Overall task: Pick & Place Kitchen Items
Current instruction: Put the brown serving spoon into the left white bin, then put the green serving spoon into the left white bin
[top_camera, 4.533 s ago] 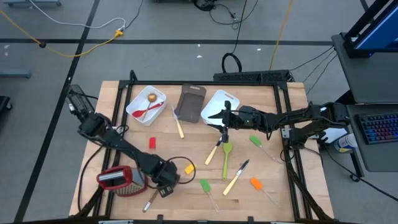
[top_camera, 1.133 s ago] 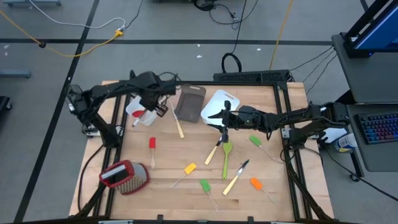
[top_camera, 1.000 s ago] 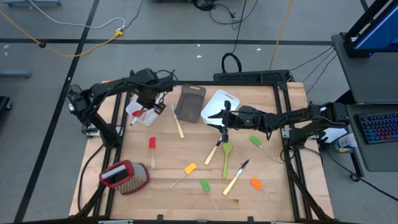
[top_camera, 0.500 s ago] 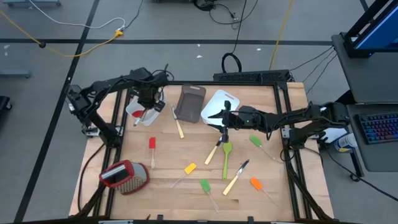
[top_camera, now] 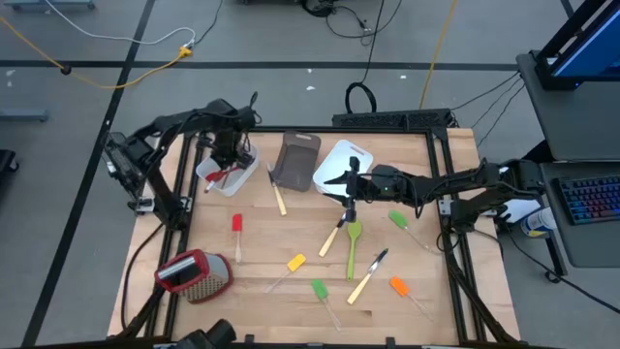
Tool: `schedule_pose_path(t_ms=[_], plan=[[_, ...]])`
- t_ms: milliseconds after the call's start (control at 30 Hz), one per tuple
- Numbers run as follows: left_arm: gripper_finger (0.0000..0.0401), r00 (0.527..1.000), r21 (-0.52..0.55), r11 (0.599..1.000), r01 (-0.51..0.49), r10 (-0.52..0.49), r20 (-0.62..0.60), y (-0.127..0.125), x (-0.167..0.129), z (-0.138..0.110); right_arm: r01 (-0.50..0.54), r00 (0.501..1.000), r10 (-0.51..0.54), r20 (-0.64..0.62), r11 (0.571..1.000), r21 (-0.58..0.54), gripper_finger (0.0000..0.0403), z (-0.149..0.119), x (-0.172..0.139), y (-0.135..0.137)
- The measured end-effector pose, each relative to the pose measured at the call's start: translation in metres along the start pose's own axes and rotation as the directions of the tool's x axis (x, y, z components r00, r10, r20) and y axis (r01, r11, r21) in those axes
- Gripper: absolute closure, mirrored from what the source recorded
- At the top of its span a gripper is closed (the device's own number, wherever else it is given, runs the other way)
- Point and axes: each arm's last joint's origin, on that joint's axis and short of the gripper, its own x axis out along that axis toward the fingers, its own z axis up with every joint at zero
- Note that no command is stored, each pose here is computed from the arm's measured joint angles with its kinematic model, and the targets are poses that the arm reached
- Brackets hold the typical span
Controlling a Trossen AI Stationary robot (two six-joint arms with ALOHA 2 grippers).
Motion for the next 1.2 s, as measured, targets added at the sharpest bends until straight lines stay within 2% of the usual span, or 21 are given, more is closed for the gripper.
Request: schedule_pose_path(t_ms=[200, 500, 633, 800, 1067, 1200], plan=[[0.0361, 1.0, 0.005, 1.0, -0.013, 0.013, -0.026, 0.0, 0.007, 0.007, 0.0, 1.0, 0.0, 0.0, 1.0, -0.005, 0.0261, 0.0, 0.0, 0.0], [0.0294, 0.99, -0.005, 0.99, -0.141, 0.141, 0.013, 0.003, 0.008, 0.008, 0.0, 1.0, 0.0, 0.0, 1.0, -0.005, 0.0261, 0.0, 0.0, 0.0], [0.028, 0.988, 0.02, 0.987, -0.156, 0.156, 0.016, 0.003, 0.008, 0.008, 0.0, 1.0, 0.0, 0.0, 1.0, -0.005, 0.0261, 0.0, 0.0, 0.0], [0.028, 0.985, 0.074, 0.982, -0.172, 0.172, 0.004, -0.001, 0.005, 0.004, 0.0, 1.0, 0.0, 0.0, 1.0, -0.006, 0.0261, 0.0, 0.0, 0.0], [0.0301, 0.937, 0.096, 0.933, -0.347, 0.349, -0.004, -0.006, -0.012, -0.007, 0.0, 1.0, 0.0, 0.001, 1.0, -0.005, 0.0261, 0.0, 0.0, 0.0], [0.0304, 0.921, 0.108, 0.915, -0.389, 0.388, 0.037, -0.015, -0.019, -0.01, 0.0, 1.0, 0.0, 0.0, 1.0, -0.006, 0.0261, 0.0, 0.0, 0.0]])
